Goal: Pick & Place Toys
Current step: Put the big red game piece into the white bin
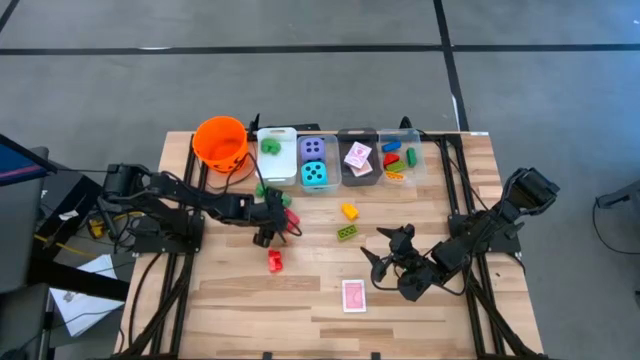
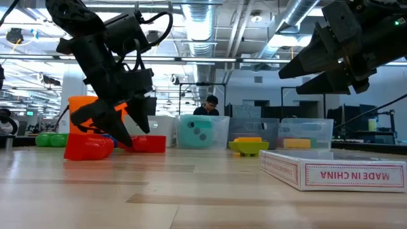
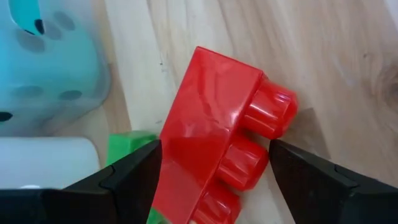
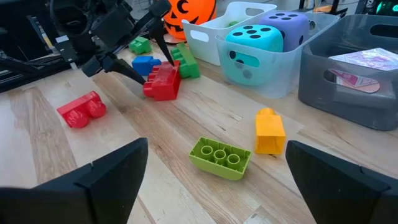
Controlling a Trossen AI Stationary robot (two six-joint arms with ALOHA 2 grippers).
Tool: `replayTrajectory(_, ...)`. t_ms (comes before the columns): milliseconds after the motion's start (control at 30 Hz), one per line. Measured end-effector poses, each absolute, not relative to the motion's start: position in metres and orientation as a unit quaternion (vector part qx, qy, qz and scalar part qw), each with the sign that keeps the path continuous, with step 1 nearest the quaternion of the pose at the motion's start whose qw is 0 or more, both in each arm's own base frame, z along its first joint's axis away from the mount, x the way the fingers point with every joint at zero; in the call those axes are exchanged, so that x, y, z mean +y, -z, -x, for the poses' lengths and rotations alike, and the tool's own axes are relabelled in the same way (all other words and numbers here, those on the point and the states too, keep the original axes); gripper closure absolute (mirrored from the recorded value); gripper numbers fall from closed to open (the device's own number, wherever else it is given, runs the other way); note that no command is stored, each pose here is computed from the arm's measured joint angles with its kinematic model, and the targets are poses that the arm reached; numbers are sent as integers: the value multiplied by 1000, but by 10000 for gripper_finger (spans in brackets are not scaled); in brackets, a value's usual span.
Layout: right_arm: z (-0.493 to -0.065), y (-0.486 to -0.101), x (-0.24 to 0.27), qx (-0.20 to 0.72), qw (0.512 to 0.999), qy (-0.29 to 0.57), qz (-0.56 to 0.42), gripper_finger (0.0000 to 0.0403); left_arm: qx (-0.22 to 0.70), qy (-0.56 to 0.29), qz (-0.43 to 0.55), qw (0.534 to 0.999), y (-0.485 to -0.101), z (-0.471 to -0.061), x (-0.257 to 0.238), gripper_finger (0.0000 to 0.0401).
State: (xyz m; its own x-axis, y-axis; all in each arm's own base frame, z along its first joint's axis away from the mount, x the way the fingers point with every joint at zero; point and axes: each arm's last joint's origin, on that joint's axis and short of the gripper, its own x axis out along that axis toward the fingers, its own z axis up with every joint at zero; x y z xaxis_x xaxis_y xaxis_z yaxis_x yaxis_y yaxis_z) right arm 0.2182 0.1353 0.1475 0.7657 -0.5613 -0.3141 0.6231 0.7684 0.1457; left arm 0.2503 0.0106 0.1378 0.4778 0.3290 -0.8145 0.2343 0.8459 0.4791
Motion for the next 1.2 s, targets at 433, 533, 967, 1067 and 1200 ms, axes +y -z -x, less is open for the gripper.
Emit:
replayTrajectory(433, -218, -147, 135, 130, 933, 317, -114, 29, 464, -25, -309, 830, -144, -259, 9, 115)
replayTrajectory(533, -218, -147, 135, 129, 933, 317, -114, 29, 455, -42, -302, 837, -146, -261, 17, 115)
replayTrajectory(967, -218, -147, 135, 130, 932, 317, -115, 29, 421, -25, -132, 897, -148, -262, 48, 115)
replayTrajectory(1067, -218, -147, 135, 129, 932, 317, -115, 29, 417, -18, -94, 904, -148, -262, 49, 115)
replayTrajectory(1200, -218, -147, 135, 129, 932, 317, -115, 29, 416, -11, -62, 907, -147, -261, 49, 115)
